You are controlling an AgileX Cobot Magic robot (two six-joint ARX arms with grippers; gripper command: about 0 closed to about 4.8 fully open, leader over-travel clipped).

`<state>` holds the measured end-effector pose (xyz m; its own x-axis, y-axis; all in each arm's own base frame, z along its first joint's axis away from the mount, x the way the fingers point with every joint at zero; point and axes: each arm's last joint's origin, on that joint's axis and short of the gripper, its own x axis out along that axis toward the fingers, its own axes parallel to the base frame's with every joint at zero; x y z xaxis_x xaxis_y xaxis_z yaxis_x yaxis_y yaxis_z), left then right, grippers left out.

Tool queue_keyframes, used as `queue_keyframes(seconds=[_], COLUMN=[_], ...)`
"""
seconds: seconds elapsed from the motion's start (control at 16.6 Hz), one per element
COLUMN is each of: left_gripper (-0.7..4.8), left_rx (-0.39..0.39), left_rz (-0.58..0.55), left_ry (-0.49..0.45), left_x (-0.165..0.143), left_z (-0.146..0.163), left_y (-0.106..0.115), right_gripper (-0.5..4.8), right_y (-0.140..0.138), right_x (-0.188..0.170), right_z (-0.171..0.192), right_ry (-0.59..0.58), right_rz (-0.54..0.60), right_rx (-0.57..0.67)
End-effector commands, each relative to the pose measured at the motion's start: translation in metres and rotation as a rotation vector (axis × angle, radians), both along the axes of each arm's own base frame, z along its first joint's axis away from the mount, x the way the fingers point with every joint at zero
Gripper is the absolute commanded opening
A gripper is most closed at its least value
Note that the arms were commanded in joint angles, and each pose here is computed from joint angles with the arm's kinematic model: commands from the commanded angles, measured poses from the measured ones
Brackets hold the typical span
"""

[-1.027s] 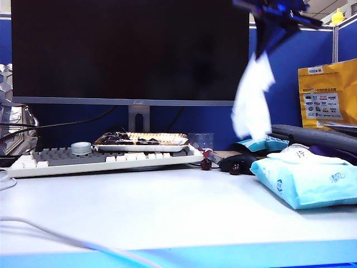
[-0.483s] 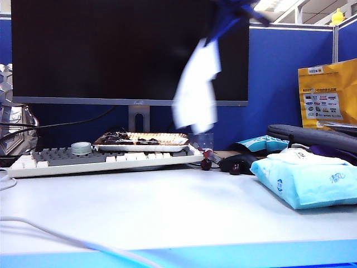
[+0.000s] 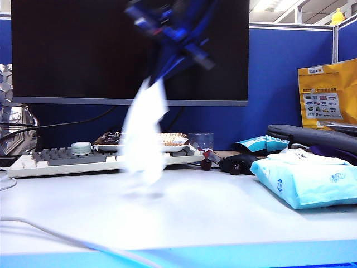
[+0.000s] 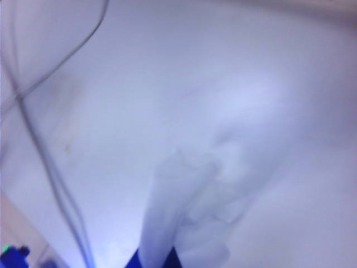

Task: Pull out a wet wipe from the sky blue wet wipes packet and place it on the table.

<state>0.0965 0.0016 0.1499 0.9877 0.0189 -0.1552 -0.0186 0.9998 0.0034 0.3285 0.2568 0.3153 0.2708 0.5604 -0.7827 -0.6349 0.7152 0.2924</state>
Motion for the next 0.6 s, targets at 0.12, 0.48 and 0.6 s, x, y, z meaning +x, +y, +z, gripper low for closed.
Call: queue_keyframes(seconds=[0.12, 0.48, 0.6], left_gripper=[-0.04, -0.03, -0.04], left_rx=[-0.003, -0.003, -0.003], left_rz=[0.0, 0.0, 0.0], left_ry=[0.011, 0.011, 0.011], left_x=[0.0, 0.0, 0.0], left_z=[-0.001, -0.001, -0.001], left_y=[0.0, 0.0, 0.0], right_gripper=[-0.05, 2.0, 2.12], right_y=[0.032, 0.035, 0.034], right_x=[-0.01, -0.013, -0.014], right_z=[-0.022, -0.028, -0.028], right_ry=[0.031, 0.066, 0.073], right_rz=[0.075, 0.085, 0.084], right_rx=[-0.026, -0.053, -0.061])
